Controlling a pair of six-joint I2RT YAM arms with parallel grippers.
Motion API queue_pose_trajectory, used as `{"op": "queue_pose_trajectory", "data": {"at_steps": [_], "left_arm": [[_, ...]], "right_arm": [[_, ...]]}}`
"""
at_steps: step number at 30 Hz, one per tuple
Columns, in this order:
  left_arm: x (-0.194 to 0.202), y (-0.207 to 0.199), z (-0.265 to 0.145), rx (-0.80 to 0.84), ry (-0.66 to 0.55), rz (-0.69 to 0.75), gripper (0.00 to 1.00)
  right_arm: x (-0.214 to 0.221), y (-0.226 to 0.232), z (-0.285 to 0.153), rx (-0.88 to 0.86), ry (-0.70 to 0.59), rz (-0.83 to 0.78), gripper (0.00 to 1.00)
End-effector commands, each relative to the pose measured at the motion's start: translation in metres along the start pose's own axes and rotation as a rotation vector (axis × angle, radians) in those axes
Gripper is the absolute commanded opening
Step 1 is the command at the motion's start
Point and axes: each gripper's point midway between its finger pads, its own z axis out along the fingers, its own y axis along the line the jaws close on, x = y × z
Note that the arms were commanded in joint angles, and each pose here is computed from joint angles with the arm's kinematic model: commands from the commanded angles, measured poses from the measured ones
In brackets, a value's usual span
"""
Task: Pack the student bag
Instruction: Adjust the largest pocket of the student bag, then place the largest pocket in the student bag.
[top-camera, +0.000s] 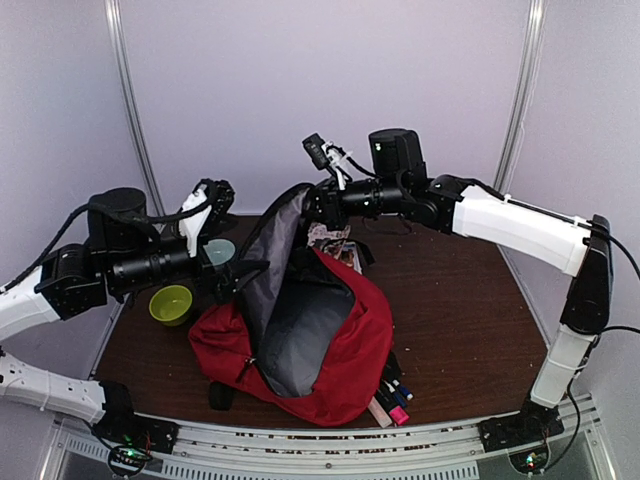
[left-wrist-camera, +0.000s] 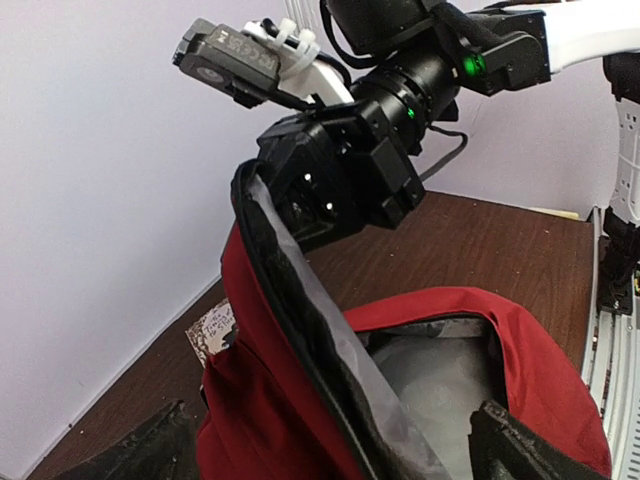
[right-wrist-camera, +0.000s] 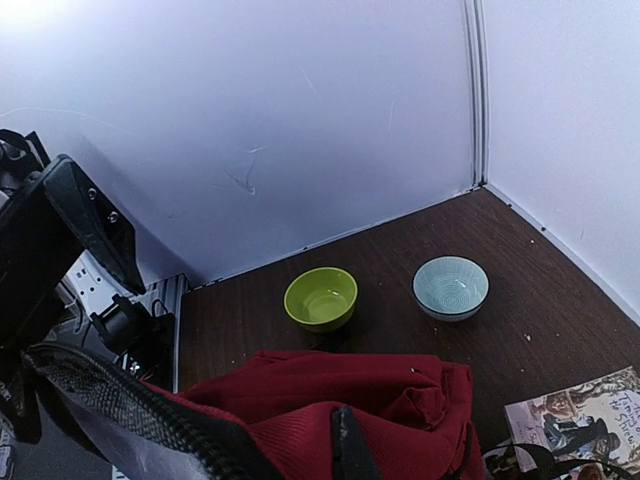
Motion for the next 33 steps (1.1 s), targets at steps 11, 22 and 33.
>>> {"op": "queue_pose_trajectory", "data": {"at_steps": [11,22,33], "left_arm": [[-0.023,0.048,-0.012,-0.270,-0.058,-0.092,0.00],[-0.030,0.092,-0.075,-0.496,-0.088,-0.147,0.00],[-0.048,0.112,-0.112,-0.588,-0.118,-0.167,0.00]], "right_arm": [[-0.024,0.013,-0.034,0.014,0.011,-0.023,0.29],[0.114,-0.149,-0.127,0.503,0.084,0.568,0.43],[0.192,-0.178,-0.070,0.465,0.190,0.779,0.29]]}}
